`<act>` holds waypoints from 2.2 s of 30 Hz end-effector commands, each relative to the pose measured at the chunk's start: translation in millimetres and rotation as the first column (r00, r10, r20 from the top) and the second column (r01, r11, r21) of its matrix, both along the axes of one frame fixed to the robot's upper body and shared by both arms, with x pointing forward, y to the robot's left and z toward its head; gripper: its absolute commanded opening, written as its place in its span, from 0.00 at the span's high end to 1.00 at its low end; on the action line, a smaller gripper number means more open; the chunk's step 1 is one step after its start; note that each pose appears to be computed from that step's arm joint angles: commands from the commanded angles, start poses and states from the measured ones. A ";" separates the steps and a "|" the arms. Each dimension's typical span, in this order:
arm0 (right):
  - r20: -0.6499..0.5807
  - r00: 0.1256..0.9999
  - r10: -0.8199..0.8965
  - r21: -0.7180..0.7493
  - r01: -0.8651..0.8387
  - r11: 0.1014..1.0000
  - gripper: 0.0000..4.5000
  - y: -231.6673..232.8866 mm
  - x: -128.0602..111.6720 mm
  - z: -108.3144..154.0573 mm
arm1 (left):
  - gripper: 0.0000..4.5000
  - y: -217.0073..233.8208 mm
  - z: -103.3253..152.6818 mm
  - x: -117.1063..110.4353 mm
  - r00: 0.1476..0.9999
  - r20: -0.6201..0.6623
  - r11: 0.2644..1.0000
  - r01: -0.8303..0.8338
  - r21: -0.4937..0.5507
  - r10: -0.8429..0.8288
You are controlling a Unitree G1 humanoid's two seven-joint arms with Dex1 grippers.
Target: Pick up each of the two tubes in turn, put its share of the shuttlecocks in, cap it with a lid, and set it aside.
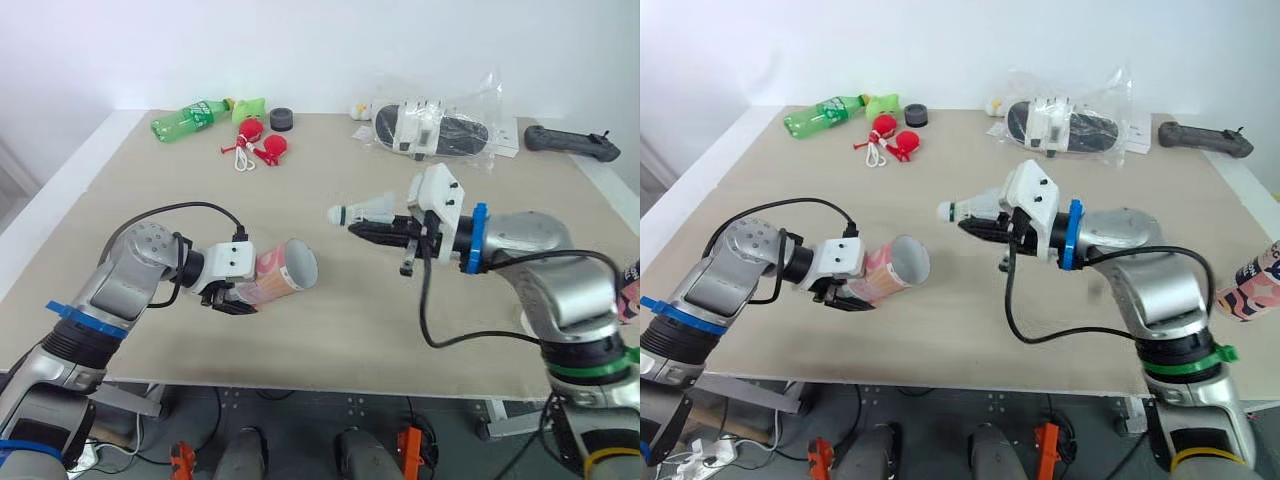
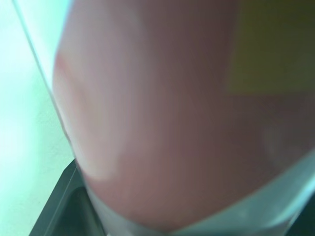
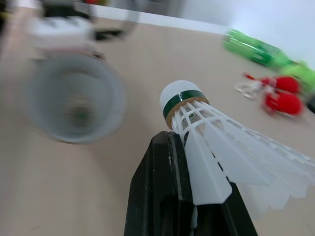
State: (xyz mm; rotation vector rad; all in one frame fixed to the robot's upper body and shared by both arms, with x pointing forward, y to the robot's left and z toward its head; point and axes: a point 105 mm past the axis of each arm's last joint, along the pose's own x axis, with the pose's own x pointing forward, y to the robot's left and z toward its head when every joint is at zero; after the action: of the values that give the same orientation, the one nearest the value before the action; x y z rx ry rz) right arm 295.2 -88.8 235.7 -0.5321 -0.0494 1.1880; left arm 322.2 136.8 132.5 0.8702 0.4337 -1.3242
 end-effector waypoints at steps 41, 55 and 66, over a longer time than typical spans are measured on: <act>-0.194 0.534 -0.823 0.157 0.845 0.511 0.01 -181.3 6.2 -24.7 | 0.36 -17.1 -21.7 -9.0 0.996 -0.074 0.998 0.053 -0.027 -0.054; -0.226 0.287 -0.931 0.092 0.958 0.273 0.01 -227.4 24.1 -82.8 | 0.36 -25.2 -23.0 -8.2 0.993 -0.080 0.996 0.084 -0.031 -0.086; -0.234 0.355 -0.905 0.100 0.935 0.341 0.01 -210.7 71.2 -94.9 | 0.36 -23.1 -20.3 -6.8 0.995 -0.070 0.997 0.071 -0.028 -0.073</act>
State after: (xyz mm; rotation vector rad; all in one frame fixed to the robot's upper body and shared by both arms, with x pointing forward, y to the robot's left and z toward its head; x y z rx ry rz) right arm 358.2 -303.7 125.9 -0.1636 0.2896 0.0185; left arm 325.0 122.8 130.3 0.8413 0.3969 -1.3616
